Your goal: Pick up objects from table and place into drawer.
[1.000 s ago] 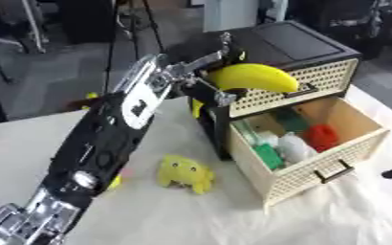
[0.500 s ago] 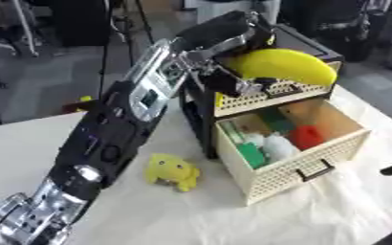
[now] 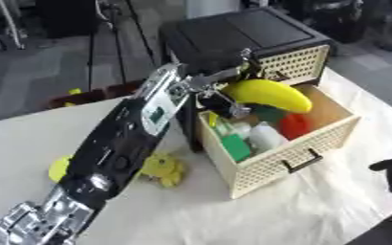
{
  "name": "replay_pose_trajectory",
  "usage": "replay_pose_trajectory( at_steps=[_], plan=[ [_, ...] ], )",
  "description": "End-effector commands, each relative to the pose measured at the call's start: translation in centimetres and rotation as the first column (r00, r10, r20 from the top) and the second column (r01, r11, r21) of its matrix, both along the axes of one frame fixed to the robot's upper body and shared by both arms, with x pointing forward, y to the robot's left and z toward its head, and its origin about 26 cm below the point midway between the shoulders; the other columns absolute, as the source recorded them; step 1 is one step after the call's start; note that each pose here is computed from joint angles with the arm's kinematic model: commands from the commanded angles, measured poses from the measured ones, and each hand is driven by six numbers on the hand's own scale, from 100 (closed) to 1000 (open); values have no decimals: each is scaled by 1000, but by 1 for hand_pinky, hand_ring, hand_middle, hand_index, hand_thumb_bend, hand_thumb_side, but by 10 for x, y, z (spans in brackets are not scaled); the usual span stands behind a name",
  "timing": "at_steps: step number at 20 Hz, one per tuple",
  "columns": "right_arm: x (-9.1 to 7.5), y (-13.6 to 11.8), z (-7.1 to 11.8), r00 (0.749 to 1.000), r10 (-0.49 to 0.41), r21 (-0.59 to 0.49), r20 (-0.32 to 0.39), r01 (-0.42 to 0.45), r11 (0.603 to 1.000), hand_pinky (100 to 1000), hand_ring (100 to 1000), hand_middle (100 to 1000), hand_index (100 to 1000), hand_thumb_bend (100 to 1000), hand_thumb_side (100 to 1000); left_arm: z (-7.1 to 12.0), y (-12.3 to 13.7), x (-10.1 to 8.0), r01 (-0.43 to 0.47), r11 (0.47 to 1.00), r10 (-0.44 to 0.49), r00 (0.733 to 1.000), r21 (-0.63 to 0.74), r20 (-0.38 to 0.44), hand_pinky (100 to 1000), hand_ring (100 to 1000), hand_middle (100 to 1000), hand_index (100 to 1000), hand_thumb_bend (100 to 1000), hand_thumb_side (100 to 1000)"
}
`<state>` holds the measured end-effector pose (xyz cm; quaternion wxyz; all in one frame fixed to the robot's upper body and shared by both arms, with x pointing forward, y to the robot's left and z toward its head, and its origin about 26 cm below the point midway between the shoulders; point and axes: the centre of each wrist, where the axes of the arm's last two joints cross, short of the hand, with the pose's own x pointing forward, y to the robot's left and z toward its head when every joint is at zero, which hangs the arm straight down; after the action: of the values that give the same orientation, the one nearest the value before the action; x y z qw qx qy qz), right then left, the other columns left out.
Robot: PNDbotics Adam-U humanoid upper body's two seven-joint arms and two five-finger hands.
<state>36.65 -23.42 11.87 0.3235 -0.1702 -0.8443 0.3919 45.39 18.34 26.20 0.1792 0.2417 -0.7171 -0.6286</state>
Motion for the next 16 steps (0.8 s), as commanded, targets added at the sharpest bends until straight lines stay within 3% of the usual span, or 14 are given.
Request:
replay_pose_trajectory(
  at_steps=[1,5,6,10,13,16],
  plan=[
    [0,1,13,999,16,1,37,-16,1000,171,237,323,672,100,1000,10,5,2,-15,1000,16,998,-19,62,478,497,471,677,532,287],
    [0,2,14,999,22,-2,36,-22,1000,171,237,323,672,100,1000,10,6,2,3,996,9,991,-89,136,569,592,576,746,950,481],
    [0,2,14,999,23,-3,36,-23,1000,171,237,323,672,100,1000,11,6,1,12,994,4,988,-105,155,581,604,590,750,1000,503],
    [1,2,13,999,25,-5,31,-25,1000,172,238,324,673,100,1000,13,5,-1,54,985,-18,977,-161,215,607,628,625,763,1000,556],
    [0,1,12,999,28,-8,26,-28,1000,173,238,323,671,100,1000,20,5,-7,105,972,-51,968,-212,247,601,616,602,753,1000,558],
    [-1,-1,10,999,29,-13,20,-28,1000,173,238,322,666,100,1000,34,7,-19,168,955,-101,959,-243,266,596,604,582,747,900,583]
  ],
)
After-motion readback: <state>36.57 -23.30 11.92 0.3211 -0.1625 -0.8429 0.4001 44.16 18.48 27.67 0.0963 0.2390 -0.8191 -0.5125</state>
